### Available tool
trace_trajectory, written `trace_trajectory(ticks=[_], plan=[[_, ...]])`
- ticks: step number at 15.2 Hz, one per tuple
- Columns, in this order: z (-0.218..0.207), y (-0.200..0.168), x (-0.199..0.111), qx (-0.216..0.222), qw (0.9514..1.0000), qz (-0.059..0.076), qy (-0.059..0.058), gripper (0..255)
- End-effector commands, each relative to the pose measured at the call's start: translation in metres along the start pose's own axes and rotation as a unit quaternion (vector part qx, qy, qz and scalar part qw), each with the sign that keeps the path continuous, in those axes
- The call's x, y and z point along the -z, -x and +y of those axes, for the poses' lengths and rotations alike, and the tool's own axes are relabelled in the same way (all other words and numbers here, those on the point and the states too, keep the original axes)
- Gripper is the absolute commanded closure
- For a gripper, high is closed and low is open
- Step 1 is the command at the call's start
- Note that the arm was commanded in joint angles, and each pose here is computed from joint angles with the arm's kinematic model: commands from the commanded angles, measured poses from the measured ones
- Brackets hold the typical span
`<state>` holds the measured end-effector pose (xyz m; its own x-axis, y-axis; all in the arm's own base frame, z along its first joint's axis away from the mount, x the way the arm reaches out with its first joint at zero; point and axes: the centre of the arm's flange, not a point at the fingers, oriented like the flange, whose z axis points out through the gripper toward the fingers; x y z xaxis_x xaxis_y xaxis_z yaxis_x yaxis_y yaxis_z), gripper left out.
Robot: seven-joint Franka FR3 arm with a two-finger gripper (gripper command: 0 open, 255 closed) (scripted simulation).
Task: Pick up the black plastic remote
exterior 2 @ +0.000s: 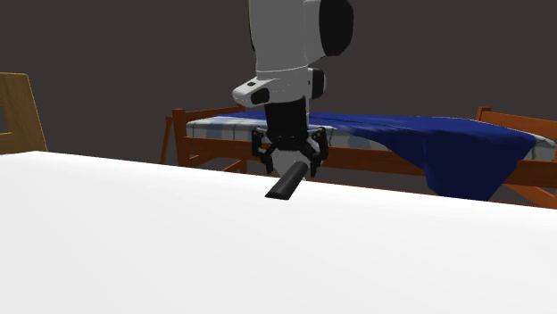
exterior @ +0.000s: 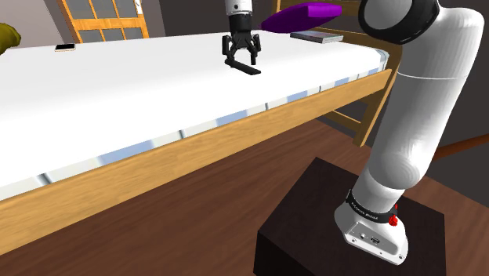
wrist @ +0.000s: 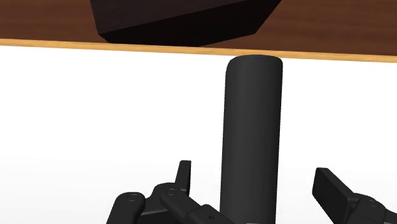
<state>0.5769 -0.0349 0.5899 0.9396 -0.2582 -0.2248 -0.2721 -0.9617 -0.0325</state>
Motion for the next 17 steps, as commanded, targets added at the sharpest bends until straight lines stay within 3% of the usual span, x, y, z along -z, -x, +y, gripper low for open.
trace_trajectory(ticks=[1,10,17], plan=[[0.000,-0.001,-0.002,0.000,1.0000,0.000,0.000,255],[0.000,0.000,-0.002,0.000,1.0000,0.000,0.000,255],[-0.002,0.008,0.034,0.000,1.0000,0.000,0.000,255]])
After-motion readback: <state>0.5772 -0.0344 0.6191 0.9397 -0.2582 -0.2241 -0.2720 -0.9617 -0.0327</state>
